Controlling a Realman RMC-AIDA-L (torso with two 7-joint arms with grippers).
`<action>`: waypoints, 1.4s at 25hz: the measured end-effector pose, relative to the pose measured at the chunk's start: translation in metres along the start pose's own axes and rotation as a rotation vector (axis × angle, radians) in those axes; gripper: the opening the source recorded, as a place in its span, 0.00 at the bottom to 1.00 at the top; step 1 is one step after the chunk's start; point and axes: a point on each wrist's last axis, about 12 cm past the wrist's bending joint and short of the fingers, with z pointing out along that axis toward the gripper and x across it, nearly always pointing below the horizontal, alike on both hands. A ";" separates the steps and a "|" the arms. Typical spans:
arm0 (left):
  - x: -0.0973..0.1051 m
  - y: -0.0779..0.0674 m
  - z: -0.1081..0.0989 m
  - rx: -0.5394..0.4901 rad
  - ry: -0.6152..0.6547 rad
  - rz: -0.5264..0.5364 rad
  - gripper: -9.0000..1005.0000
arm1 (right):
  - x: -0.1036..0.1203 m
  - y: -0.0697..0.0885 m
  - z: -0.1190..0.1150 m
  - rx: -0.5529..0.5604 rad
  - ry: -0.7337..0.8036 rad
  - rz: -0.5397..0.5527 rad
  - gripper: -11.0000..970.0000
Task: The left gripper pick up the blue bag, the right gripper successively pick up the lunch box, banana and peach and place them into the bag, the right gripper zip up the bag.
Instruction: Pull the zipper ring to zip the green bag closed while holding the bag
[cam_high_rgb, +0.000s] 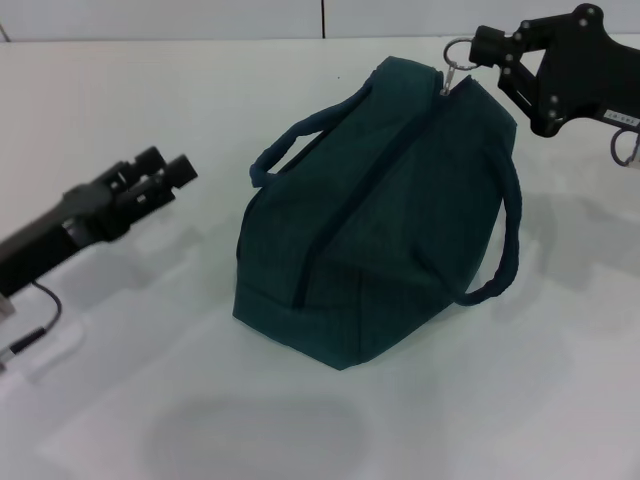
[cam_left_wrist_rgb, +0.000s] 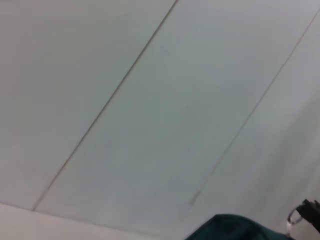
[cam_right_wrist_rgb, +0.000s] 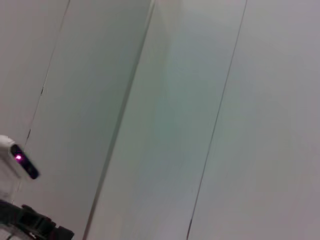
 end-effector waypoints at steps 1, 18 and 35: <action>0.000 0.000 0.000 0.000 0.000 0.000 0.66 | 0.000 0.000 0.000 0.002 -0.004 0.001 0.02; -0.125 -0.071 0.125 0.236 0.594 0.106 0.89 | -0.003 0.006 -0.003 -0.003 -0.066 0.030 0.02; -0.100 -0.122 0.163 0.077 0.761 0.257 0.85 | -0.004 0.013 -0.009 -0.011 -0.114 0.046 0.02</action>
